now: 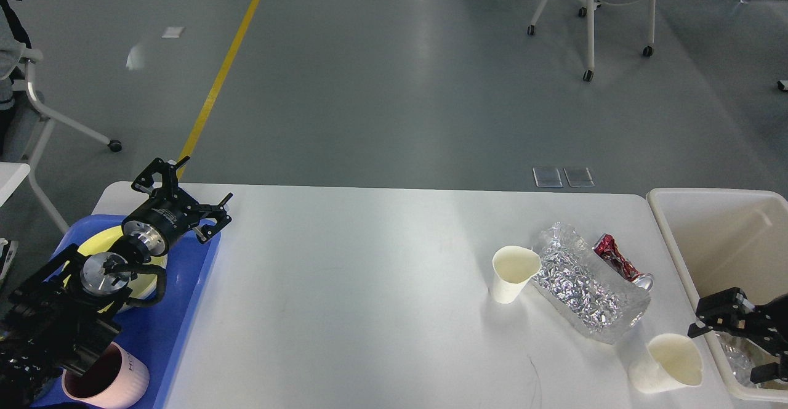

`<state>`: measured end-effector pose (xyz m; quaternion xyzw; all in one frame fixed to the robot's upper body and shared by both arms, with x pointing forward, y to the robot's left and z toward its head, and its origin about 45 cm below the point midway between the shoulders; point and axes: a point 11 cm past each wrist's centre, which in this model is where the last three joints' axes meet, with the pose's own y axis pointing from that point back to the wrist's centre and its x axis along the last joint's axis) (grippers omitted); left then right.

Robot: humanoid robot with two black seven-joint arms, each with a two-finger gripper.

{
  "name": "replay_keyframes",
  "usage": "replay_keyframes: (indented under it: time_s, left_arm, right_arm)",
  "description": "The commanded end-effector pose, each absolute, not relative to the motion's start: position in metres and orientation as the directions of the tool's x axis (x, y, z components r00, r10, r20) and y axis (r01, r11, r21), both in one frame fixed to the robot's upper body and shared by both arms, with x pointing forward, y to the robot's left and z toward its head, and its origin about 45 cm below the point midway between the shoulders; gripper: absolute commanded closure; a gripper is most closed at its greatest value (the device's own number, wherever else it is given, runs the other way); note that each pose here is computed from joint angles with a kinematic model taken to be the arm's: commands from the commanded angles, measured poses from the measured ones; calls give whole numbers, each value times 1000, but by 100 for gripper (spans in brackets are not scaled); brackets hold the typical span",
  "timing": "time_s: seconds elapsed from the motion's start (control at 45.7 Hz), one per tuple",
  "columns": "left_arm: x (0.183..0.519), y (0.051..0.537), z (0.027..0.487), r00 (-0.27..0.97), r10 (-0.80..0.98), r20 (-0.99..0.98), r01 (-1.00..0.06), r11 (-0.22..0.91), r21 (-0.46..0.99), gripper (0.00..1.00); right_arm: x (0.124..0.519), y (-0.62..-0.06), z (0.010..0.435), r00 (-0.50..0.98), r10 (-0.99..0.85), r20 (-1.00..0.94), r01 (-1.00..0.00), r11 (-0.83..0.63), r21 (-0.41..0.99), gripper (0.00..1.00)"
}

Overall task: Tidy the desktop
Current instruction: 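Lower the right gripper to the second white paper cup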

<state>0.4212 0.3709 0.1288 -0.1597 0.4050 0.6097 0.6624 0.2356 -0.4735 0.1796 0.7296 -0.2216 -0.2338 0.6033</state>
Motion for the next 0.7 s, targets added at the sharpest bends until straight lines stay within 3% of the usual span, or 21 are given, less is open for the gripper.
replay_keyframes:
  time_s: [0.0, 0.263, 0.416, 0.547, 0.569, 0.591, 0.635, 0.678]
  left_arm:
    - [421, 371, 129, -72, 678, -731, -937, 205, 282, 0]
    - [421, 371, 129, -72, 678, -731, -937, 206, 283, 0]
    - [421, 371, 129, -72, 678, -731, -937, 206, 283, 0]
    - [421, 371, 129, -72, 678, -731, -937, 206, 283, 0]
    - [421, 371, 129, -72, 678, -731, -937, 206, 283, 0]
    - [421, 371, 129, -72, 678, -731, -937, 206, 283, 0]
    - [421, 371, 129, -72, 678, -731, -937, 205, 282, 0]
    - [421, 371, 129, -72, 678, -731, -937, 206, 283, 0]
  right_arm:
    - [231, -467, 165, 777, -622, -101, -55, -226, 972, 0]
    - [216, -479, 142, 735, -668, -117, -55, -231, 971, 0]
    - [213, -485, 136, 722, -682, -112, -68, -231, 971, 6]
    - [212, -481, 131, 720, -685, -116, -92, -259, 962, 24]
    - [212, -481, 130, 720, -685, -113, -96, -259, 961, 29]
    - [212, -484, 128, 721, -687, -95, -108, -246, 963, 43]
    - [212, -485, 126, 728, -681, -83, -110, -236, 966, 56]
    - [209, -487, 124, 732, -677, -78, -110, -230, 967, 61]
